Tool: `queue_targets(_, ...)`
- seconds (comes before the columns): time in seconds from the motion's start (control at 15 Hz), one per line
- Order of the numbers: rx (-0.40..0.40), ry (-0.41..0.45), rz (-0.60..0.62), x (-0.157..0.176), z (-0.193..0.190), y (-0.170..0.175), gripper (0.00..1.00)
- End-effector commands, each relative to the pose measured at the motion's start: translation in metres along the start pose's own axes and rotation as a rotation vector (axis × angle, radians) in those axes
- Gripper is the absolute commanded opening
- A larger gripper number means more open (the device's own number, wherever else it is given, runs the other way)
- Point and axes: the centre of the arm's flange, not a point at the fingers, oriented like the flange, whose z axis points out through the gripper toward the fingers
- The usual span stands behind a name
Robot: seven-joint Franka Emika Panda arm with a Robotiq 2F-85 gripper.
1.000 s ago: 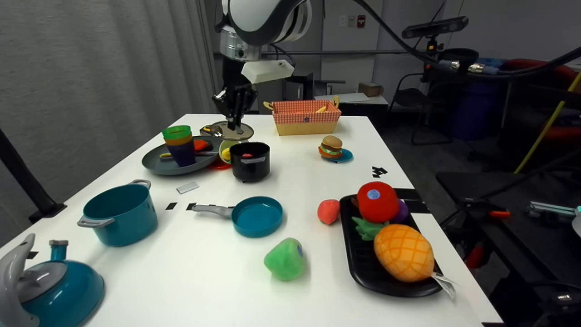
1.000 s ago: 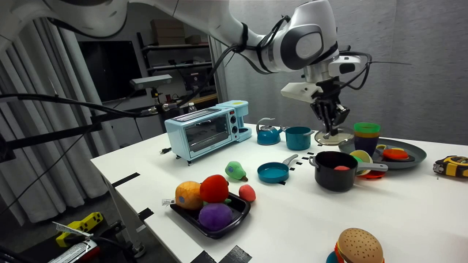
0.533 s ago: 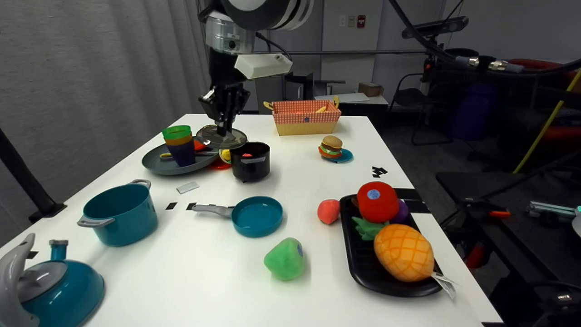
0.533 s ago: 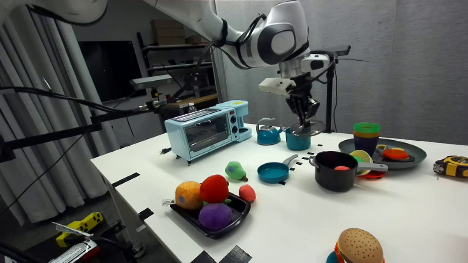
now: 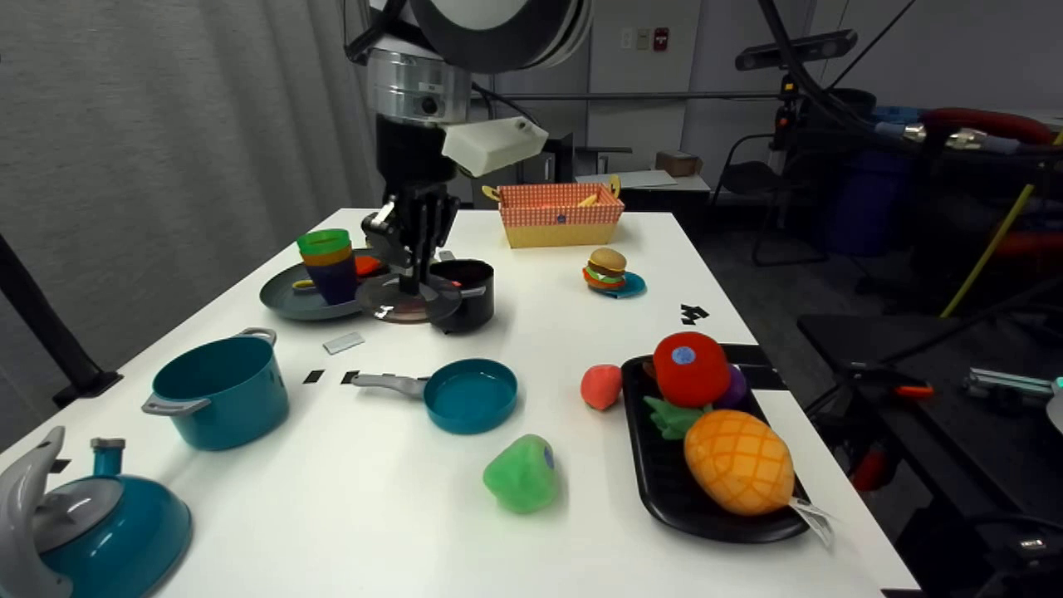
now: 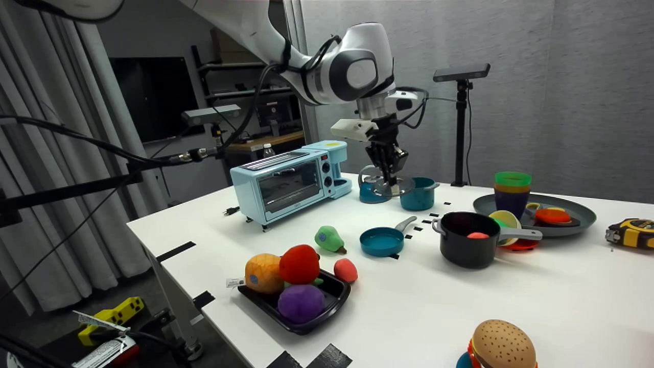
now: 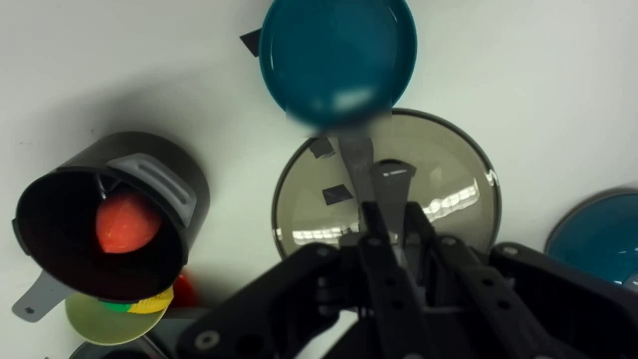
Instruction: Remove the lid from the black pot and put it on the blue pan
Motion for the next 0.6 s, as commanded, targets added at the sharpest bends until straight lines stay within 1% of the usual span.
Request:
queue_targets(0.0, -0.007, 0.016, -0.052, -0.031, 0.004, -0.003, 0.04)
queue_targets(0.53, -0.025, 0.023, -0.059, -0.061, 0.029, 0.006, 0.04)
